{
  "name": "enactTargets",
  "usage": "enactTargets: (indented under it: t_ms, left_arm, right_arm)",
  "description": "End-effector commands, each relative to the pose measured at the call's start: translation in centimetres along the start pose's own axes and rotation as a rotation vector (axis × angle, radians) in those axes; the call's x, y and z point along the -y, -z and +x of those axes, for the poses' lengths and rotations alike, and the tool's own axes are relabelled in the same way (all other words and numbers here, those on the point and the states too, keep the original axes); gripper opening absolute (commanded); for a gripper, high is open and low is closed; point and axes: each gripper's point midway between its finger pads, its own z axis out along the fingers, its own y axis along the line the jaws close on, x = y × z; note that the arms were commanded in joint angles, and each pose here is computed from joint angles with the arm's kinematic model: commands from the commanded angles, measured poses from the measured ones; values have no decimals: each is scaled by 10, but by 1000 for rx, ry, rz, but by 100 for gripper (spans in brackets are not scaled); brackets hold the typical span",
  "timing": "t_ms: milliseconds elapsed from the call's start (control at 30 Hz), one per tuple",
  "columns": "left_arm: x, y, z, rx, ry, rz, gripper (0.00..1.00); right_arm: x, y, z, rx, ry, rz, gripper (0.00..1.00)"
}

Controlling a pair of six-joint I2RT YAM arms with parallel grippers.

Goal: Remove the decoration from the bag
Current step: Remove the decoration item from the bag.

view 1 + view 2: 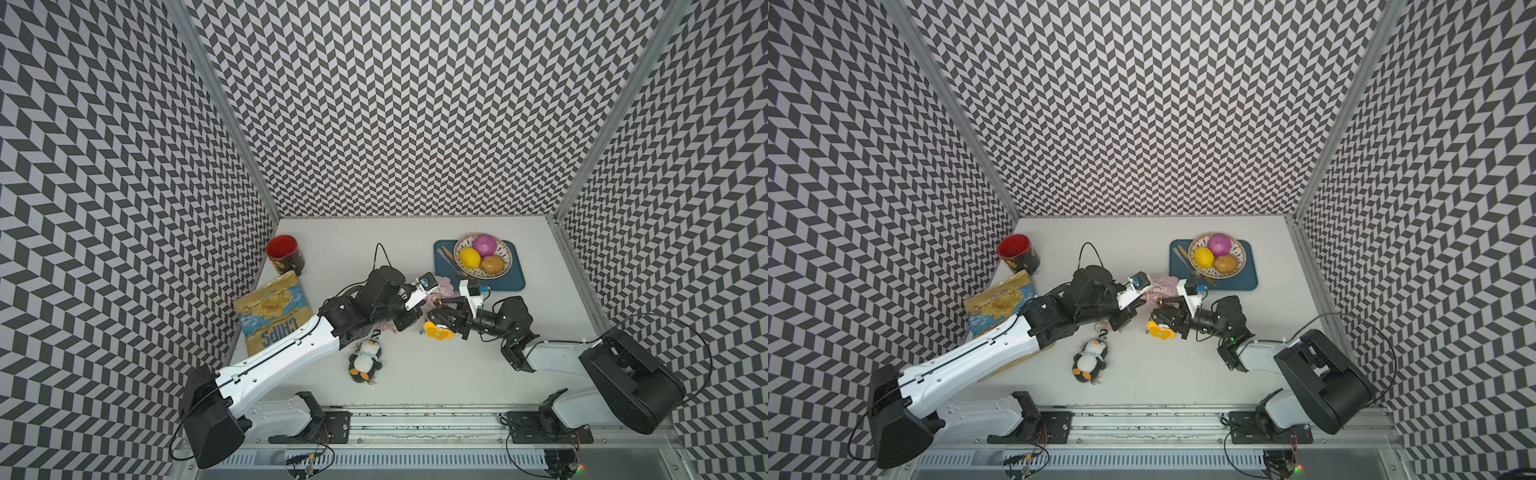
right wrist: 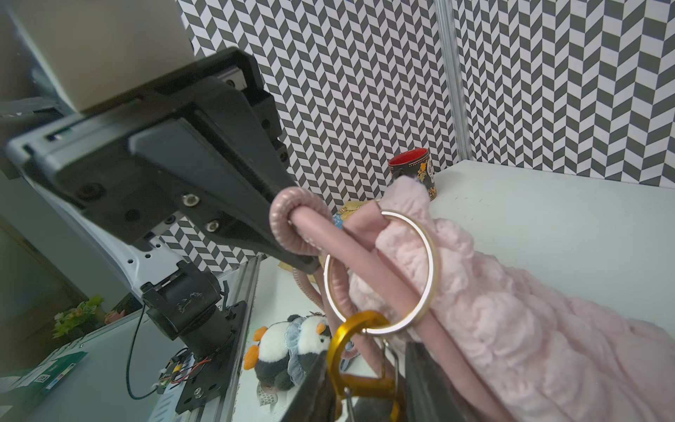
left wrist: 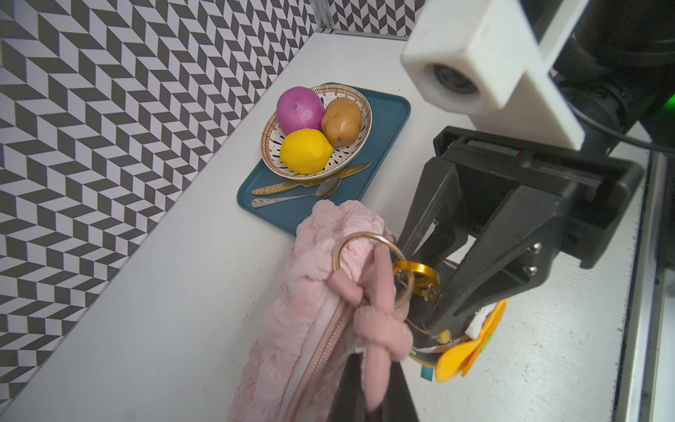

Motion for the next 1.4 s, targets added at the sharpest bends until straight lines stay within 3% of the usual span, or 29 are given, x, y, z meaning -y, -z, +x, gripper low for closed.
enactTargets:
  t_ms: [0,467,967,1367]
  left_arm:
    - [0,7,-23,90,-25,-1,0]
    - [6,12,-21,99,-69,21,0]
    - [4,12,-19,95,-89,15,0]
    - [2,10,-24,97,-100,14,0]
  right_arm:
    - [-12,3,-16,60,40,-34,34]
    - [-19,8,-19,86,40,-71,34]
    - [-19,12,-18,88,69,-53,21]
    - [-18,12,-15,69,114,-22,19]
